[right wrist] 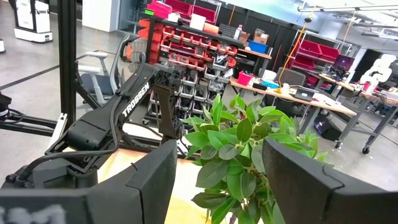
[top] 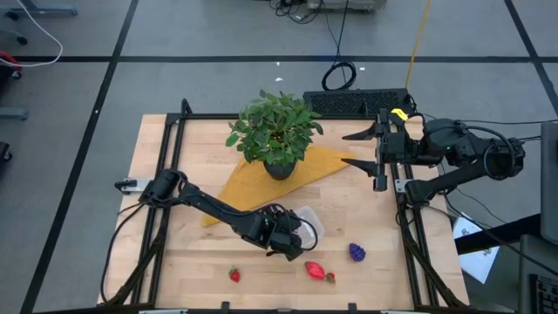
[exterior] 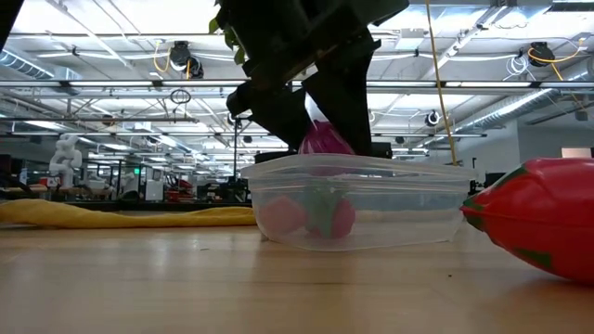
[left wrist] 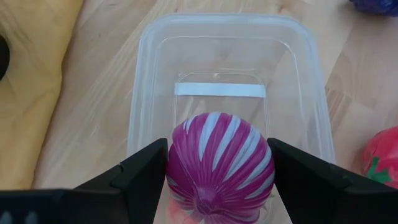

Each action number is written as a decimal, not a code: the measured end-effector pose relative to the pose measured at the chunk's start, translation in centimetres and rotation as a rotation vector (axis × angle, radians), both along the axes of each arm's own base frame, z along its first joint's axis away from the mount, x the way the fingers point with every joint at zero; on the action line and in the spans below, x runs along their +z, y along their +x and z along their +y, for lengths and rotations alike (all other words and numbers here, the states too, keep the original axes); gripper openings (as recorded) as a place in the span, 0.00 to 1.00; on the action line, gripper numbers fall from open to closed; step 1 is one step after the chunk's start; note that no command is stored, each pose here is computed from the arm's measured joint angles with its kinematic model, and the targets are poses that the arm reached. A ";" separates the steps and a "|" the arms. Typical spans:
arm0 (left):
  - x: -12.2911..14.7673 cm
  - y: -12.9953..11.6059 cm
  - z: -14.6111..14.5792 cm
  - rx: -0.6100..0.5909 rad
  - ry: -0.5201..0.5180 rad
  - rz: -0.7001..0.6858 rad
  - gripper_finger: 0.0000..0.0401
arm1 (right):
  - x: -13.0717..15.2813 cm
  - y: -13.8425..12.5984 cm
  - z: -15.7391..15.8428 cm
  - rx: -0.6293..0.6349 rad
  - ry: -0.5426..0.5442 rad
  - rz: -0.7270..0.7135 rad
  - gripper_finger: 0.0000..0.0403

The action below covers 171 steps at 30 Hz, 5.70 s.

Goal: Pick and placing Produce into tupperware
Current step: Put the onion into the transparent bin, then put the left strawberry into the transparent bin

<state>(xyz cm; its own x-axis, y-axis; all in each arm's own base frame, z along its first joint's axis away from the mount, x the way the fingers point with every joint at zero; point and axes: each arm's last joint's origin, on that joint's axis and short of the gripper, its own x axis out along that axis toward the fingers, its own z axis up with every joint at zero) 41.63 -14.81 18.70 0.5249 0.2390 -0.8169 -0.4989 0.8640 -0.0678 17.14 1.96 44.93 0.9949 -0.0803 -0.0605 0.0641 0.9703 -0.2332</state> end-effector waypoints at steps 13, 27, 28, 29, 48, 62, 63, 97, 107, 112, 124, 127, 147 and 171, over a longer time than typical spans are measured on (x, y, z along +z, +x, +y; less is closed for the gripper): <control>0.0 -0.2 -0.3 -0.013 0.005 0.006 0.68 | 0.0 0.0 0.0 0.000 0.000 0.000 0.57; -0.1 -0.3 -0.3 -0.016 0.005 0.018 0.68 | 0.0 0.0 0.0 0.000 0.000 0.000 0.57; -0.1 -0.3 -0.3 -0.016 0.006 0.022 0.68 | 0.0 0.0 0.0 0.000 0.000 0.000 0.57; -0.2 -0.3 -0.3 -0.016 0.007 0.024 0.68 | 0.0 0.0 0.0 0.000 0.000 0.000 0.57; -1.4 -0.2 -0.6 -0.028 -0.009 0.059 0.68 | -0.1 0.0 0.0 0.000 -0.001 0.014 0.57; -1.4 -0.1 -0.6 -0.034 -0.004 0.061 0.68 | -0.1 0.0 0.0 0.000 -0.002 0.014 0.57; -1.4 -0.1 -0.6 -0.034 -0.004 0.061 0.68 | -0.1 0.0 0.0 0.000 -0.001 0.014 0.57; 9.2 -5.7 -3.5 -0.133 0.156 -0.162 1.00 | -1.4 0.5 0.1 0.000 -0.010 0.055 0.57; 10.4 -15.2 -7.5 -0.034 0.213 0.007 1.00 | -1.2 0.4 0.6 0.030 -0.010 0.027 0.57; 9.5 -18.4 -7.8 0.071 0.215 0.145 1.00 | -1.3 0.3 2.2 0.119 -0.024 0.035 0.57; 6.6 -21.9 -8.0 0.192 0.233 0.306 1.00 | -4.9 5.2 10.3 0.384 -0.104 0.146 0.57; 5.7 -22.6 -8.0 0.216 0.233 0.345 1.00 | -6.5 6.7 12.3 0.424 -0.151 0.189 0.57; 3.6 -24.6 -8.7 0.256 0.230 0.326 1.00 | -13.2 8.3 21.6 0.567 -0.010 0.360 0.57; 2.4 -22.1 -11.5 0.152 -0.025 -0.001 1.00 | -13.1 8.4 21.9 0.572 -0.003 0.334 0.57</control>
